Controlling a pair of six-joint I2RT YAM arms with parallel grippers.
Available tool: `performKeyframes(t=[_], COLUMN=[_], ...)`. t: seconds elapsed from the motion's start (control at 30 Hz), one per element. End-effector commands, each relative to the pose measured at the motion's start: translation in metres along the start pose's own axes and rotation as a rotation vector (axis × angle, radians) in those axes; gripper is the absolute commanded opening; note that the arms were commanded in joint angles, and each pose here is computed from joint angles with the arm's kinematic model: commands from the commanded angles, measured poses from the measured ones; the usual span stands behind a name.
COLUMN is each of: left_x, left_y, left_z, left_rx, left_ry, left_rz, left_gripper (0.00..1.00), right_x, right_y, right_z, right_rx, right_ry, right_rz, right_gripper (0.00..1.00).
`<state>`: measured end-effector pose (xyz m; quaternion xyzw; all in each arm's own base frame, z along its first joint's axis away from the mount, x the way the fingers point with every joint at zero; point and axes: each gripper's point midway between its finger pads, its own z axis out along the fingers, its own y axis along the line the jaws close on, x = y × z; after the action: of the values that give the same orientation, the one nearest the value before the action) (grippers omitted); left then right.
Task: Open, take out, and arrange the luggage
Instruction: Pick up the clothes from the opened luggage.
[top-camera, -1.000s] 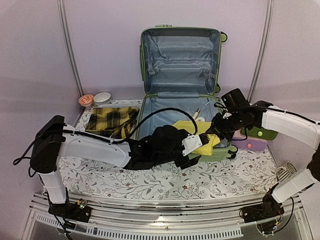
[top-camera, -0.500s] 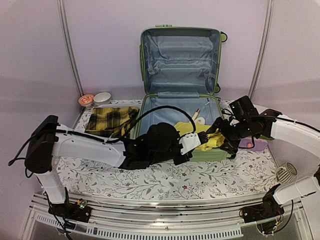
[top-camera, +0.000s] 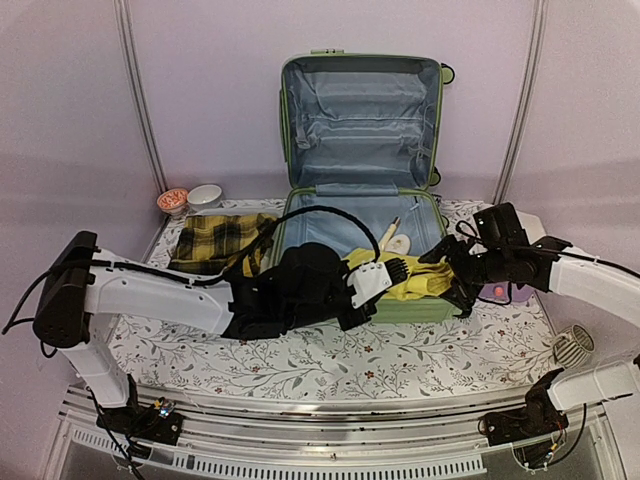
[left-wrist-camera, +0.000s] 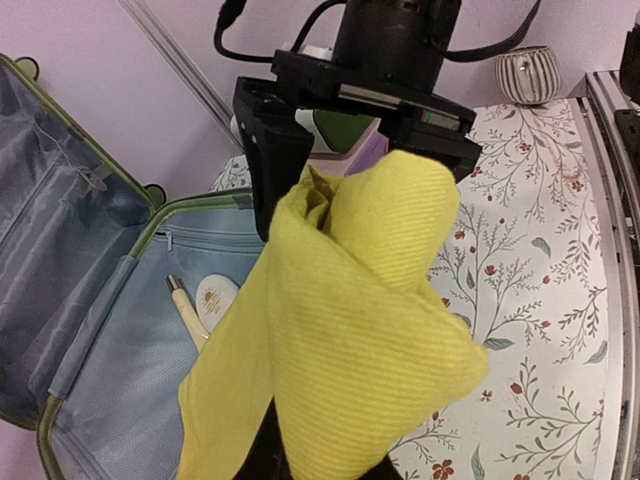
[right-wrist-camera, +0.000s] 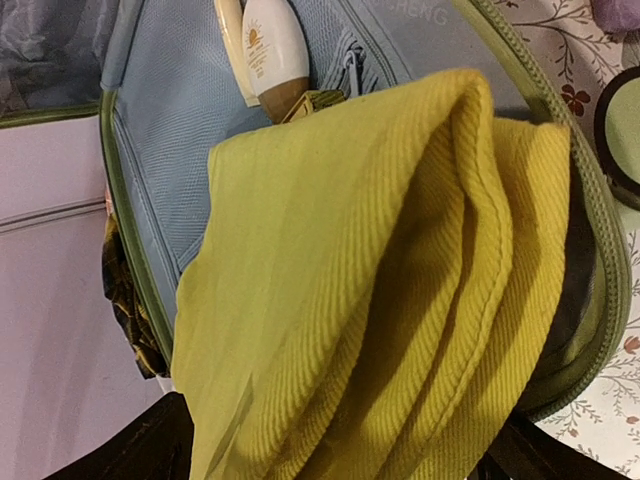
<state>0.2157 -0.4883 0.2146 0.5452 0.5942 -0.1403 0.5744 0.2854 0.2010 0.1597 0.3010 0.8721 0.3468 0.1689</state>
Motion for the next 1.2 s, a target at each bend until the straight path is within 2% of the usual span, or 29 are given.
performKeyframes(t=[0.0,0.3,0.67,0.87,1.0,1.07,1.17], left_x=[-0.046,-0.056,-0.082,-0.088,-0.082,-0.080,-0.079], left_y=[0.004,0.008,0.006,-0.003,-0.012,-0.015,-0.014], left_z=[-0.020,-0.020,-0.038,-0.044,-0.042,-0.043,-0.047], left_rx=[-0.011,-0.022,0.015,0.055,0.074,0.083,0.083], left_ry=[-0.127,-0.122,-0.181,-0.199,-0.180,-0.170,-0.165], left_rz=[-0.042,-0.087,-0.112,-0.129,-0.134,-0.140,-0.164], left_gripper=[0.00,0.00,0.00,0.00,0.00,0.00,0.00], right_x=[0.030,0.047,0.039,0.035,0.030,0.025,0.016], right_y=[-0.006,0.006,0.025,0.030,0.033,0.033,0.040], right_z=[-0.003,0.007,0.015,0.012,0.005,0.001,-0.007], right_rx=[-0.032,-0.075,-0.138,-0.155,-0.149,-0.139,-0.135], right_ry=[0.100,0.170,0.152,0.135,0.105,0.074,0.023], right_rz=[0.099,0.130,0.179,0.187,0.180,0.172,0.151], right_gripper=[0.94,0.89,0.84,0.55,0.18,0.06,0.03])
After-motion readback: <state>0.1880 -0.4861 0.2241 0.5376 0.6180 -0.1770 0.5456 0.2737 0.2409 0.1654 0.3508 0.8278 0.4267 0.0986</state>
